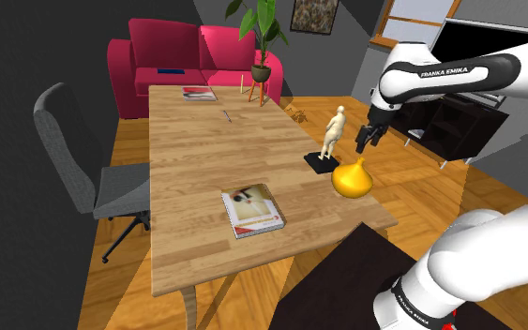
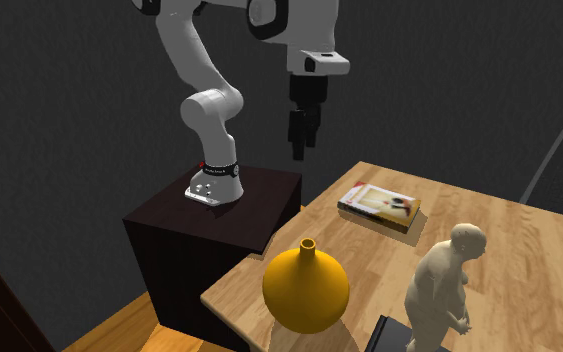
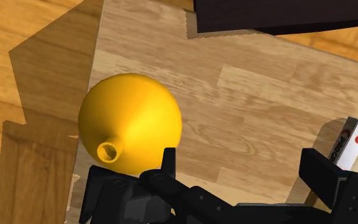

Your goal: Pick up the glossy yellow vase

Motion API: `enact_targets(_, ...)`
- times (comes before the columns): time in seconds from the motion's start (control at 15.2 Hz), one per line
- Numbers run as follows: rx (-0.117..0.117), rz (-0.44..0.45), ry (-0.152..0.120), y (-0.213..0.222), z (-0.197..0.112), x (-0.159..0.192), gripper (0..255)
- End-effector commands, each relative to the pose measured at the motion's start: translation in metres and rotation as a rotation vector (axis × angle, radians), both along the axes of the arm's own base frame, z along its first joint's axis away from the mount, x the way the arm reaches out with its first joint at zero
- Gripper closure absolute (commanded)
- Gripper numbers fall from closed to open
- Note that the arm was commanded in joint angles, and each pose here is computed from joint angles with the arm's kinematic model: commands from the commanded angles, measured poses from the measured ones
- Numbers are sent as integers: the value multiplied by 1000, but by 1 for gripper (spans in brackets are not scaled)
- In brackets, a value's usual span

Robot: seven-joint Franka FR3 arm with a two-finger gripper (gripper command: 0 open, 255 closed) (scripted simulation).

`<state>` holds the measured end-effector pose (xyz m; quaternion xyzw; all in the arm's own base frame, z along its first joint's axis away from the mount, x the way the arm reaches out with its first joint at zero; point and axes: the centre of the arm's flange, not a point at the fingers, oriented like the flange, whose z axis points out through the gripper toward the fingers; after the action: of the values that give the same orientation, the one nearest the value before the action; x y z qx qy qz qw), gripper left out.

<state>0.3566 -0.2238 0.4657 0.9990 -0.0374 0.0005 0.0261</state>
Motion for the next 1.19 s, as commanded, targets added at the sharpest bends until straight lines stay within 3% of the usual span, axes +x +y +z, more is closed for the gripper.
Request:
enact_targets(0.0,4,4,3,-23,-11,9,0)
enact_targets(0.73,35,20,20,-144,-91,46,0)
enact_targets(1.12,37,21,21,-151,-123,48,0)
